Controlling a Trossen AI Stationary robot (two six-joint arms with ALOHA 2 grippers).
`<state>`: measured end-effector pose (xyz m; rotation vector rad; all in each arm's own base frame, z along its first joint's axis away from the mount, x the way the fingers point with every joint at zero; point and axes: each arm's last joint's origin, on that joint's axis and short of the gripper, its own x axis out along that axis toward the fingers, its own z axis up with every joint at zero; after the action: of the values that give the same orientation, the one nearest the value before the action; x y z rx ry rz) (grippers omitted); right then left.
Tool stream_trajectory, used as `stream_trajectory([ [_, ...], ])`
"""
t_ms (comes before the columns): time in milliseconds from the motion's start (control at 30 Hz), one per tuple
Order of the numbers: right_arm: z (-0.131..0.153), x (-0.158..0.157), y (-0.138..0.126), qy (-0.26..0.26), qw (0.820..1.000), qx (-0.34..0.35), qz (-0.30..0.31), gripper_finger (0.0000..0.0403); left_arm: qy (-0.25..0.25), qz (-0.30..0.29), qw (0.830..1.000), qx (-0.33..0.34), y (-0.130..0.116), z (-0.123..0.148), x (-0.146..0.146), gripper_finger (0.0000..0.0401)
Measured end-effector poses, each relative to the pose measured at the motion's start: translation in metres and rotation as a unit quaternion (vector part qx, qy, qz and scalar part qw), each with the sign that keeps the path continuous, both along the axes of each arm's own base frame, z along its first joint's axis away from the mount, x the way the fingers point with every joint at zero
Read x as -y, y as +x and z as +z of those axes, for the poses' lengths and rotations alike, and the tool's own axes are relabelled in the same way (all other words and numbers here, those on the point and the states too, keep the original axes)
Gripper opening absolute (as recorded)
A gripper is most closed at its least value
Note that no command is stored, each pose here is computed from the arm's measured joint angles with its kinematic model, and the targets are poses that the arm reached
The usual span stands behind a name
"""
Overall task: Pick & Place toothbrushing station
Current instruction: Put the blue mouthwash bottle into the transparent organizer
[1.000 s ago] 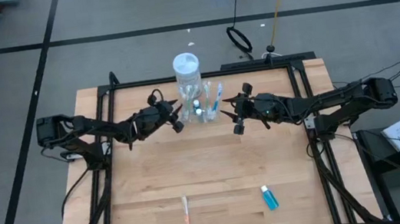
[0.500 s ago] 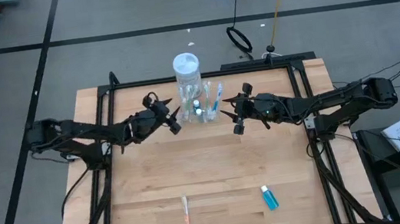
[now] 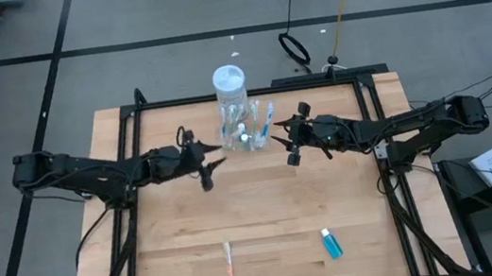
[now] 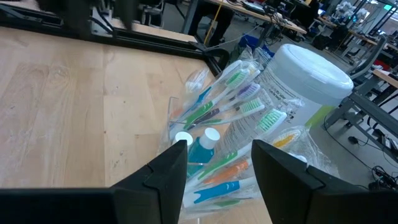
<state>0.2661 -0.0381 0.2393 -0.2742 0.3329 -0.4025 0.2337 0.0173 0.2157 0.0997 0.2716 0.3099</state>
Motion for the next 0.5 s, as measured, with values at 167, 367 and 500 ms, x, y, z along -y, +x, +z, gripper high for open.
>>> stream_trajectory([
  [167,0.0,0.0,0.0,0.0,1.0,0.0,0.0,0.0171,-0.042,-0.094,0.995,-0.008,0.002,-0.004,0.007,0.0166],
  [367,0.0,0.0,0.0,0.0,1.0,0.0,0.0,0.0171,-0.064,-0.18,0.982,-0.011,0.002,-0.004,0.013,0.0157],
  [500,0.0,0.0,0.0,0.0,1.0,0.0,0.0,0.0171,-0.068,-0.201,0.977,-0.011,0.002,-0.004,0.014,0.0157],
])
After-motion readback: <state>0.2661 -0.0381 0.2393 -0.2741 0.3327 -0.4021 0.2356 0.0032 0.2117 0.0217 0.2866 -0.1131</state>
